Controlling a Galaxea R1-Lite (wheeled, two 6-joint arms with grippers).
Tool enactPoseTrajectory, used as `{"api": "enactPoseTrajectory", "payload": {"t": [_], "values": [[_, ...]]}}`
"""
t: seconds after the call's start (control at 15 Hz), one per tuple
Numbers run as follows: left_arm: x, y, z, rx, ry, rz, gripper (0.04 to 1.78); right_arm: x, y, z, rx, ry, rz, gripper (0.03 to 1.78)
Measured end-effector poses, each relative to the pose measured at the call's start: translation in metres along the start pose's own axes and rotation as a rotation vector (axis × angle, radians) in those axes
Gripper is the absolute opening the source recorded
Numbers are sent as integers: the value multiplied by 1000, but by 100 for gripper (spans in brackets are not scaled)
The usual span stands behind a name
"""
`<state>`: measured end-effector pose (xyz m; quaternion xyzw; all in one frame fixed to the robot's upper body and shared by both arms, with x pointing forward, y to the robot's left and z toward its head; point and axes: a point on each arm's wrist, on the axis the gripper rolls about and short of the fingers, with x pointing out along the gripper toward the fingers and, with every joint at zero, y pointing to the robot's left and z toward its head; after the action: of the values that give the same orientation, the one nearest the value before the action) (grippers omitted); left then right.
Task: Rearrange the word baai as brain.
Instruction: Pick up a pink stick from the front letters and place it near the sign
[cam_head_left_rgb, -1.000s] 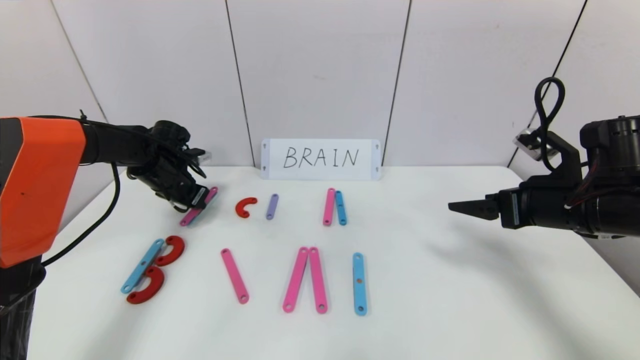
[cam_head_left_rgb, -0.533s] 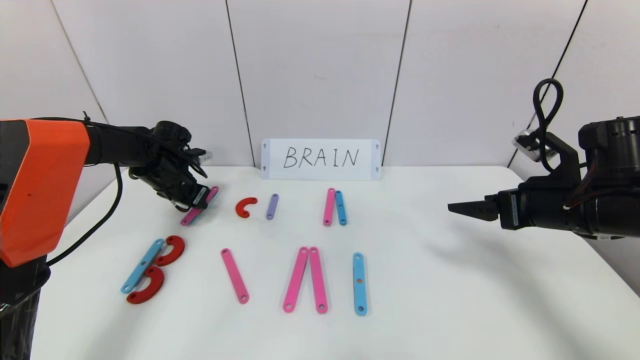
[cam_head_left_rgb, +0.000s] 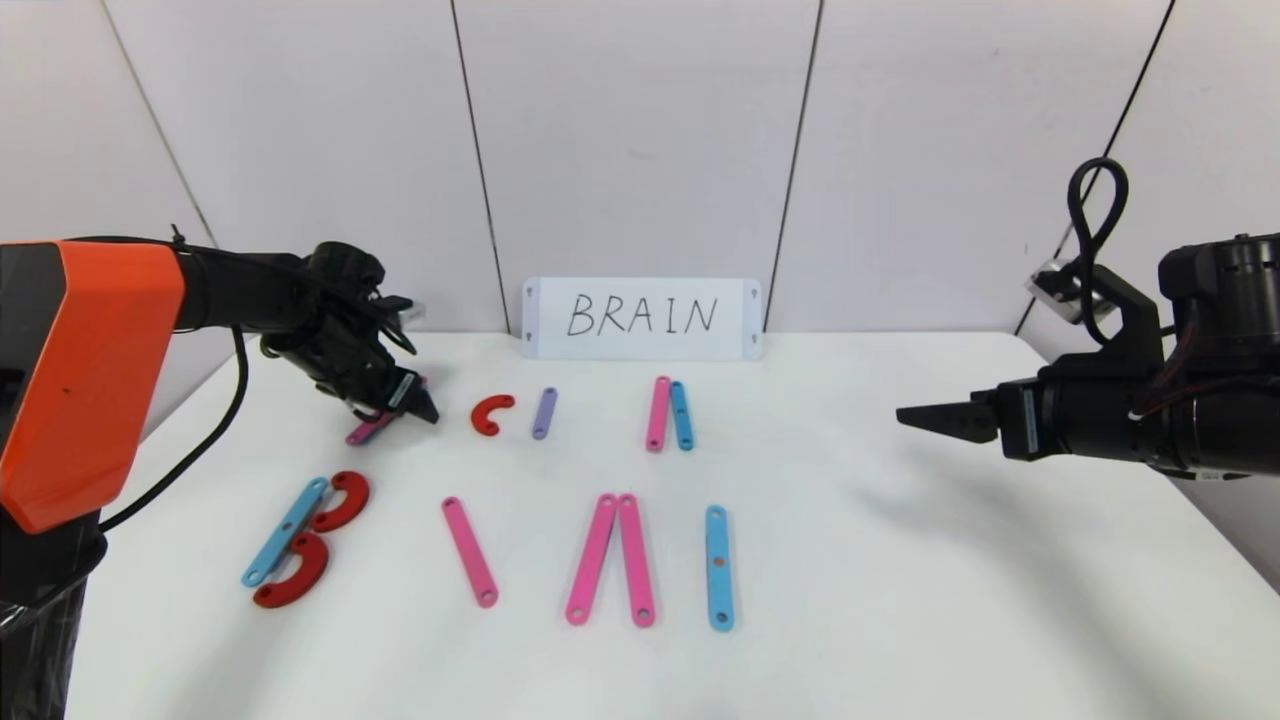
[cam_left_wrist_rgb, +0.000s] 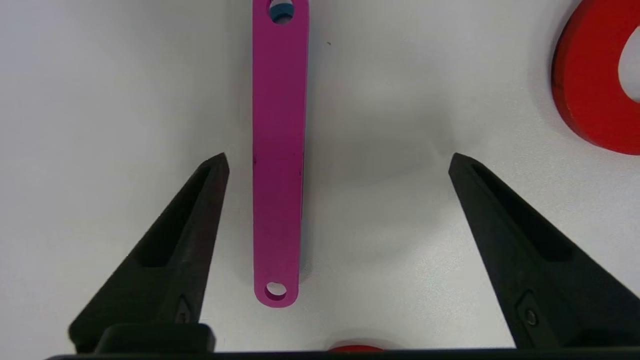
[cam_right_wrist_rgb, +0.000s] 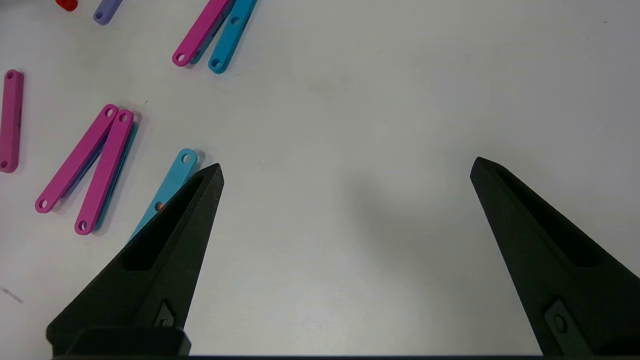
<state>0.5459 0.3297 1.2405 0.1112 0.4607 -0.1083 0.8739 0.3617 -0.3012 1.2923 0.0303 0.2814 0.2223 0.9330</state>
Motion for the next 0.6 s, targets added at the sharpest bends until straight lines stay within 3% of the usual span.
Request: {"api": "enactPoseTrajectory", "payload": {"t": [0.2, 0.6], "values": [[-1, 0, 1, -34, -2, -1, 174, 0, 0, 0, 0, 0, 0, 173], [-29, -13, 9, -216, -50, -7, 174, -1, 0, 0, 0, -3, -2, 173]]}}
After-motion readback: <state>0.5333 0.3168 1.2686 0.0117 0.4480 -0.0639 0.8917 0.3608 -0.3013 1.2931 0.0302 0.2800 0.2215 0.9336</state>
